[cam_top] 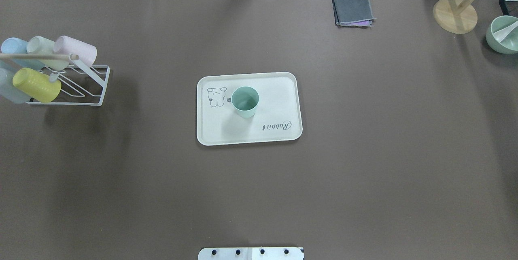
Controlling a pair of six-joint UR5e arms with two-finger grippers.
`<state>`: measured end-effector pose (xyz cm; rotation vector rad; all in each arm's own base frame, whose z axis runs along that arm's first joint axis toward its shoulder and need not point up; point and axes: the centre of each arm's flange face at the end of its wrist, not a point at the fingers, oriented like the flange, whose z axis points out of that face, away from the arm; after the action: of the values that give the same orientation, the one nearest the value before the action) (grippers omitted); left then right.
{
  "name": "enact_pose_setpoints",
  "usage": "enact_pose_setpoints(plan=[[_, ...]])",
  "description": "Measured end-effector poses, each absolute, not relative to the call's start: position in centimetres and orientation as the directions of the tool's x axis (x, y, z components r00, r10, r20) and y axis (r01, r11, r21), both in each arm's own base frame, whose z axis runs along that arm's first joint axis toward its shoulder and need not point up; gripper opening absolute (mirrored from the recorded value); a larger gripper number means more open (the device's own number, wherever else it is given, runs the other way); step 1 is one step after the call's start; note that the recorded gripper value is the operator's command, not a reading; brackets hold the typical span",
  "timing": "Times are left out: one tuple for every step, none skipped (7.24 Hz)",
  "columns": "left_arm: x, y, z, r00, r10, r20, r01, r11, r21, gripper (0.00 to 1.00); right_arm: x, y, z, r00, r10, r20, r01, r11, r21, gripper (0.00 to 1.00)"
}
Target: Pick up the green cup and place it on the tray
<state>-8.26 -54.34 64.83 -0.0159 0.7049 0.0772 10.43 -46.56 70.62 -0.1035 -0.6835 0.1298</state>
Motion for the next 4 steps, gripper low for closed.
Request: enact_pose_setpoints(plan=[[-8.1, -54.0, 65.1, 0.748, 0.067, -0.66, -0.074, 0.997, 0.017, 0.98, 10.4, -46.6, 70.6, 0.768, 0.153, 0.622, -0.085, 0.987, -0.137, 1.0], [-8.0, -52.8, 66.1, 0.74, 0.061, -0.67, -0.074, 0.997, 0.009, 0.98, 10.4, -46.6, 70.6, 0.768, 0.152, 0.622, -0.084, 0.987, -0.137, 1.0], [-7.9, -51.0, 66.7, 0.73, 0.057, -0.681, -0.073, 0.997, 0.004, 0.98, 10.4, -46.6, 70.6, 0.768, 0.151, 0.622, -0.084, 0.987, -0.136, 1.0], [-7.7, -49.3, 66.7, 0.716, 0.056, -0.695, -0.071, 0.997, 0.006, 0.98, 10.4, -46.6, 70.6, 0.768, 0.151, 0.623, -0.084, 0.987, -0.136, 1.0]])
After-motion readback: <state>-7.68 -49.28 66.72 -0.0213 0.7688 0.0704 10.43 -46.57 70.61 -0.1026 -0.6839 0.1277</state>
